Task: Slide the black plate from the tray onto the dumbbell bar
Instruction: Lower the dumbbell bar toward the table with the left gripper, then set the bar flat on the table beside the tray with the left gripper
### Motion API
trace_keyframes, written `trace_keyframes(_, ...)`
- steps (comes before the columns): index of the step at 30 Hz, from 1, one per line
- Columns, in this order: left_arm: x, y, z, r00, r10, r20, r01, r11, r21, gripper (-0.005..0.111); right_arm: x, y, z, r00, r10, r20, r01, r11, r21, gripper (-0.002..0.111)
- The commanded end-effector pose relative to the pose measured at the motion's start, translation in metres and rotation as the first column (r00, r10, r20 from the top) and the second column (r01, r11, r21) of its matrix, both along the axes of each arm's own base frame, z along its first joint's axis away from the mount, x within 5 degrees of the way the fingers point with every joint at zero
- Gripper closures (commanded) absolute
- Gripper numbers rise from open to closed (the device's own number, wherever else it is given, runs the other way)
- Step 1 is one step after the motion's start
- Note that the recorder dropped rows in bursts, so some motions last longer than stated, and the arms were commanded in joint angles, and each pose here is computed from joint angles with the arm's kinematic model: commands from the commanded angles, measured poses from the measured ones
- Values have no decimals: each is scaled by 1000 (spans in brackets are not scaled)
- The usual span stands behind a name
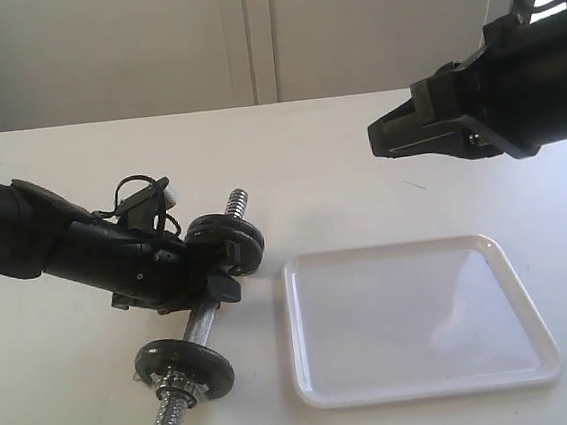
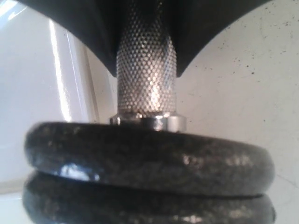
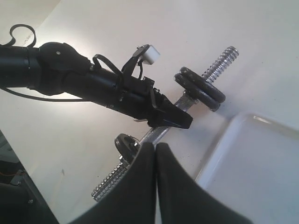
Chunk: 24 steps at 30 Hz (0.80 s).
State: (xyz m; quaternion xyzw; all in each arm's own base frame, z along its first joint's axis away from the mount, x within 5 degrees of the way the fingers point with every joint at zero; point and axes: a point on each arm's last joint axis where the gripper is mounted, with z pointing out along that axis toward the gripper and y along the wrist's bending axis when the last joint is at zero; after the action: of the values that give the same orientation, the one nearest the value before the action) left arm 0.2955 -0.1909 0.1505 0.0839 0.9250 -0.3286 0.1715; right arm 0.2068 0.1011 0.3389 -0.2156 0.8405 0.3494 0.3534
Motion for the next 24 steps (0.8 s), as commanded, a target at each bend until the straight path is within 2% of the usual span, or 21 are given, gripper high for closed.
trace_keyframes(1,-5,-5,26,999,-40,12,41,994,-100,107,-1,0,0,1000,-6,3,6,1000,11,108)
trace_keyframes(5,-5,-5,26,999,-47,15,48,995,-93,106,-1,0,0,1000,-6,3,6,1000,11,108)
trace_keyframes(7,-5,-5,26,999,-47,15,48,995,-93,101,-1,0,0,1000,-6,3,6,1000,11,108)
trace_keyframes(14,-7,-5,25,997,-75,14,76,994,-85,62,-1,0,0,1000,-6,3,6,1000,11,108)
trace_keyframes(17,-8,-5,25,997,-79,12,80,993,-86,50,-1,0,0,1000,-6,3,6,1000,11,108)
trace_keyframes(20,-8,-5,25,996,-84,14,85,993,-81,46,-1,0,0,1000,-4,2,4,1000,12,108)
trace_keyframes(24,-9,-4,24,994,-105,21,106,992,-62,45,-1,0,0,1000,-5,1,5,1000,14,108)
